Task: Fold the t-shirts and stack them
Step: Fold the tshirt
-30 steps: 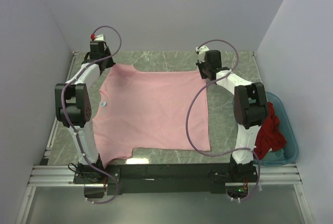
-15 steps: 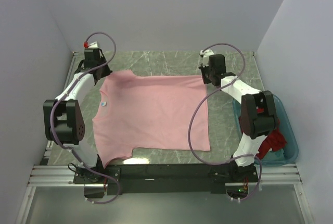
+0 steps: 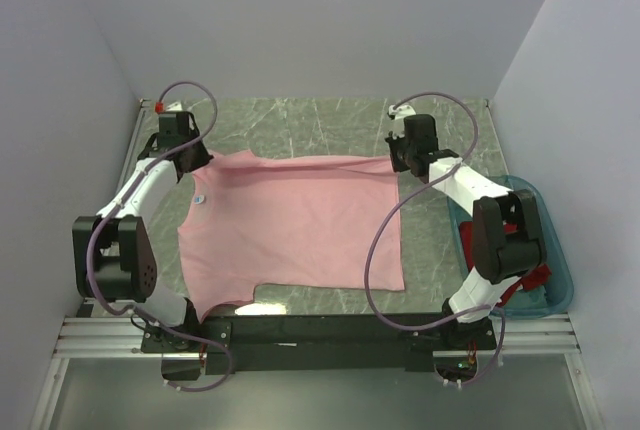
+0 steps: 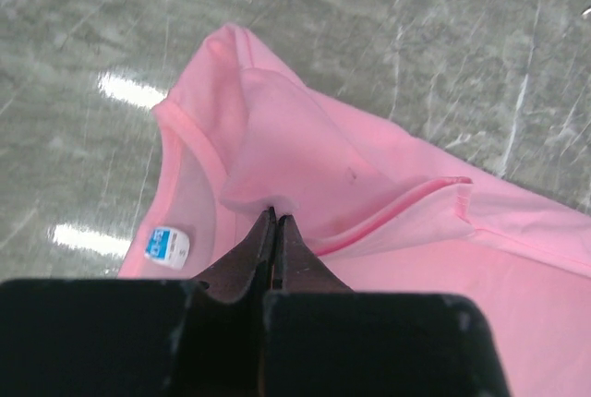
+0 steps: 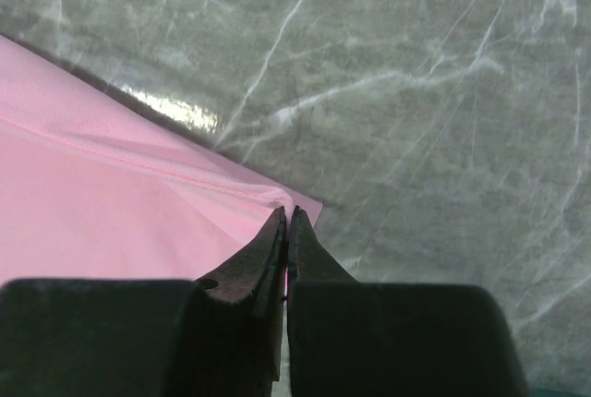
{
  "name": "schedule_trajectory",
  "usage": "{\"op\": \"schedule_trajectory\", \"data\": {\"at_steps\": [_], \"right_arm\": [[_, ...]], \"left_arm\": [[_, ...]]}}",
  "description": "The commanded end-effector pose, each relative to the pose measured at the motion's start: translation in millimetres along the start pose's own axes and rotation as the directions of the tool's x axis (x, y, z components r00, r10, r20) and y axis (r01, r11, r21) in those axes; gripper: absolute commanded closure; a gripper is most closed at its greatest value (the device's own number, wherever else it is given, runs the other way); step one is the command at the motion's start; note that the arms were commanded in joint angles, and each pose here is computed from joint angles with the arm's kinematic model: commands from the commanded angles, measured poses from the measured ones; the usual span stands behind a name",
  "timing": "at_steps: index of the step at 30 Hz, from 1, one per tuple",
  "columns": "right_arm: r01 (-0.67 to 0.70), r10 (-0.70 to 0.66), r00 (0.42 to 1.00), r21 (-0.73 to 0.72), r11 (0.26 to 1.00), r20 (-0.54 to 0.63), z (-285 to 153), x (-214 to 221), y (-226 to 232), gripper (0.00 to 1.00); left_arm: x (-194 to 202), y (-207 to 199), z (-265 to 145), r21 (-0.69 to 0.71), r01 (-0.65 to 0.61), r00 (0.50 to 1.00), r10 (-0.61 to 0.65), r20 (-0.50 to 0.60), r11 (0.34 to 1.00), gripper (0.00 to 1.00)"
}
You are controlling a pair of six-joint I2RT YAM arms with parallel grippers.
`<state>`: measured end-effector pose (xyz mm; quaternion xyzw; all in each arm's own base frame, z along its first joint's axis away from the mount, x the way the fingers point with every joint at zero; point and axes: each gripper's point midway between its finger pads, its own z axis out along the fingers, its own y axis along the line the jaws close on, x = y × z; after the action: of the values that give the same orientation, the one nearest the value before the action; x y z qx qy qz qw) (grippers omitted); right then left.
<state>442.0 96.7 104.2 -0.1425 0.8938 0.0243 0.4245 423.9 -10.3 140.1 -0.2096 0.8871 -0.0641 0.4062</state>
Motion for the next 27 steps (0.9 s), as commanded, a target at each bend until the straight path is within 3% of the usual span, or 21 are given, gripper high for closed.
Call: {"op": "schedule_trajectory", "data": {"at_steps": [1,8,15,27], "right_arm": [[-0.015,0.015,1.000,0.029,0.999,0.014,-13,-1,-2,1.00],[-0.011,0.013,0.999,0.037,0.999,-0.033,-14,14,2,1.00],[-0.011,0.013,0.995,0.022,1.000,-0.094,-5,36,9,1.00],[0.007,-0.006,0.983,0.003,1.000,-0.184,2,55,17,1.00]], "left_arm": [[-2,6,-15,-0.022,0.033,0.999,-0.032,0.023,0.999,0.99],[5,20,-31,-0.080,0.033,0.999,-0.031,0.020,0.996,0.99],[29,33,-25,-0.108,0.013,1.000,-0.016,-0.026,0.994,0.99],[38,42,-27,-0.146,-0.008,0.998,-0.001,-0.059,0.989,0.99]]}}
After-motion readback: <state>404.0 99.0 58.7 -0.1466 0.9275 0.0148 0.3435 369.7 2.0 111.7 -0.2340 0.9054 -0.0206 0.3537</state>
